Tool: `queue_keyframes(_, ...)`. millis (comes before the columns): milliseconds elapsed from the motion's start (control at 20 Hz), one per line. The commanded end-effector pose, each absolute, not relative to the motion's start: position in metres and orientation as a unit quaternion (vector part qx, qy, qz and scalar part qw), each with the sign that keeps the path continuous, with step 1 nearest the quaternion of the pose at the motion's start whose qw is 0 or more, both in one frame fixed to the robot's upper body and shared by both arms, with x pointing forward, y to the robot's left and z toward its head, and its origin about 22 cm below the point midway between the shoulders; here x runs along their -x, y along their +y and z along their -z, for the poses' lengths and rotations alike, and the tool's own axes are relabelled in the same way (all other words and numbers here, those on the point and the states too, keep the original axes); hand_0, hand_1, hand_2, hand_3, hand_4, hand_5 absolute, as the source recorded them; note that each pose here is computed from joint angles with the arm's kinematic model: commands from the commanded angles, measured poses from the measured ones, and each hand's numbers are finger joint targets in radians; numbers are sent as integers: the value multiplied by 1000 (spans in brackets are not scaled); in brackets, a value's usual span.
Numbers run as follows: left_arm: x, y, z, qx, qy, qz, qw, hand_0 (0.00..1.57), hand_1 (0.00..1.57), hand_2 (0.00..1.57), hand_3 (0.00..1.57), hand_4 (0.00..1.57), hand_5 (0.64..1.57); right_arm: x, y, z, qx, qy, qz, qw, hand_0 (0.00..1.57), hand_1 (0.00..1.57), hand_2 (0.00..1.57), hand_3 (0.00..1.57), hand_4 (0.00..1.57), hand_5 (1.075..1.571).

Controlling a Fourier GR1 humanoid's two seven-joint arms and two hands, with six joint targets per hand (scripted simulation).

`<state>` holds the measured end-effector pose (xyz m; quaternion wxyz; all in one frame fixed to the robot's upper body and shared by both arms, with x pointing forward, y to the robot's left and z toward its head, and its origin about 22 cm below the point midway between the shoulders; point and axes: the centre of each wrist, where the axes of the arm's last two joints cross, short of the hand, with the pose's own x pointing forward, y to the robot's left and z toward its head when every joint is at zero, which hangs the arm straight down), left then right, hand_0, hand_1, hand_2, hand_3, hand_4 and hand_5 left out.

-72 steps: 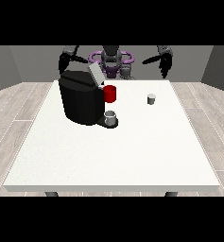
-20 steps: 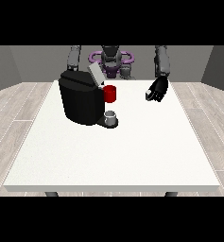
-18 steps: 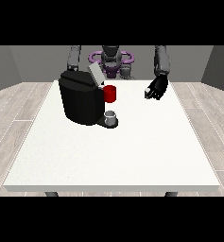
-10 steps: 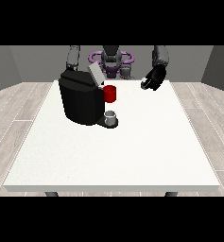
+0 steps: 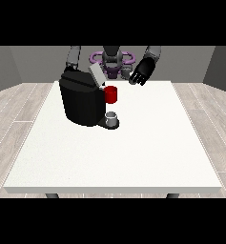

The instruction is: Insert the coffee pod into the coffee machine and close the lid

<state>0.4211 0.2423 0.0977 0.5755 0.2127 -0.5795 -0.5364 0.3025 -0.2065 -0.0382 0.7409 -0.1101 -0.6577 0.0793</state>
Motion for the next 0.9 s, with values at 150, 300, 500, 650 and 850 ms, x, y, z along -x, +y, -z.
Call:
queue_keyframes(150,-438,230,-147,-189,-601,511,584,985,985,1204,1371,511,1571,-310,-198,24,91,-659,-72,744,0,0,0,0,0,1571)
queue_keyframes(300,-449,233,-183,-216,-610,473,598,1235,1235,1265,1266,502,1571,-303,-187,21,70,-691,-98,712,0,0,0,0,0,1571)
queue_keyframes(500,-451,234,-214,-219,-631,479,570,1256,1256,1287,1265,488,1571,-307,-193,16,91,-714,-86,689,0,0,0,0,0,1571)
queue_keyframes(650,-453,251,-230,-244,-635,473,560,1155,1155,1247,1266,484,1571,-327,-206,-23,89,-727,-91,675,0,0,0,0,0,1571)
queue_keyframes(850,-456,260,-235,-255,-628,451,580,1222,1222,1288,1238,475,1571,-321,-188,-31,86,-733,-98,668,0,0,0,0,0,1571)
